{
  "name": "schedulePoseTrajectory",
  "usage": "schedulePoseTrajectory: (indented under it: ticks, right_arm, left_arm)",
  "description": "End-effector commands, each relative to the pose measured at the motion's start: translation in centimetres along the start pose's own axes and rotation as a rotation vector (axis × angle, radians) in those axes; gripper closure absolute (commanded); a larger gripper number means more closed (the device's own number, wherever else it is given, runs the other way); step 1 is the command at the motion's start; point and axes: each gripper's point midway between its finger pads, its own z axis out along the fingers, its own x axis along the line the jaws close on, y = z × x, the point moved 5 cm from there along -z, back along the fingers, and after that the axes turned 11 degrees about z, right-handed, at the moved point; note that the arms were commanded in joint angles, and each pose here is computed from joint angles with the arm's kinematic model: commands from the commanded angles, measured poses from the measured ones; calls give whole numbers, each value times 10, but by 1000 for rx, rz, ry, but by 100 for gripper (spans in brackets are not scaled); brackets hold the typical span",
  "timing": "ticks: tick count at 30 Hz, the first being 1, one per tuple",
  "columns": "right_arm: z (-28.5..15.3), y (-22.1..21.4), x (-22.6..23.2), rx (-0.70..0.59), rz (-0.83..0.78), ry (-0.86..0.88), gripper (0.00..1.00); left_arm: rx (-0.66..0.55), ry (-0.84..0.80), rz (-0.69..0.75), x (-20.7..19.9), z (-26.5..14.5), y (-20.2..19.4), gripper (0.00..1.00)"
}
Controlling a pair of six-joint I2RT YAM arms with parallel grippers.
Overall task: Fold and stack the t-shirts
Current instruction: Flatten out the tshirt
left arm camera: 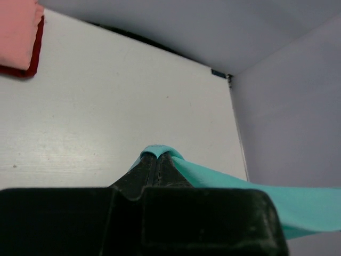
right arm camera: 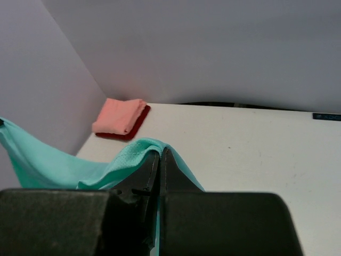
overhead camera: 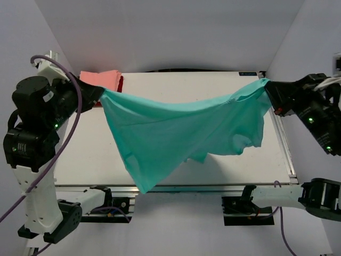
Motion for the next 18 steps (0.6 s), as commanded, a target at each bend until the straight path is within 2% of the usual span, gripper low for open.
schedulePoseTrajectory:
  ticks: [1, 2, 8, 9, 10, 11, 12, 13, 15, 17, 18]
  right_arm:
    - [31, -16, 11, 13, -125, -68, 100]
    - [40, -24, 13, 18, -158, -88, 100]
    - [100, -43, 24, -16, -279, -198, 100]
    - [121, -55, 21, 16, -289, -212, 100]
    - [135, -68, 23, 75, -272, -138, 100]
    - [154, -69, 2, 81, -251, -188, 100]
    - [176, -97, -14, 155, -267, -218, 100]
    - [194, -99, -28, 155, -232, -200, 100]
    - [223, -131, -56, 245, -213, -214, 100]
    - [247, -138, -84, 277, -187, -216, 100]
    - [269, -156, -103, 329, -188, -238, 100]
  left_arm:
    - [165, 115, -15, 24, 47, -32, 100]
    - [222, 154, -13, 33, 67, -45, 100]
    - [299, 339, 30, 75, 149, -74, 100]
    - [303, 354, 45, 81, 161, -78, 100]
    - [315, 373, 51, 86, 170, -82, 100]
    - [323, 395, 63, 92, 179, -85, 100]
    - [347, 410, 77, 100, 199, -95, 100]
    - [356, 424, 81, 105, 208, -99, 100]
    - [391, 442, 93, 119, 238, -116, 100]
    - [425, 470, 99, 135, 258, -131, 100]
    - [459, 487, 101, 147, 280, -148, 100]
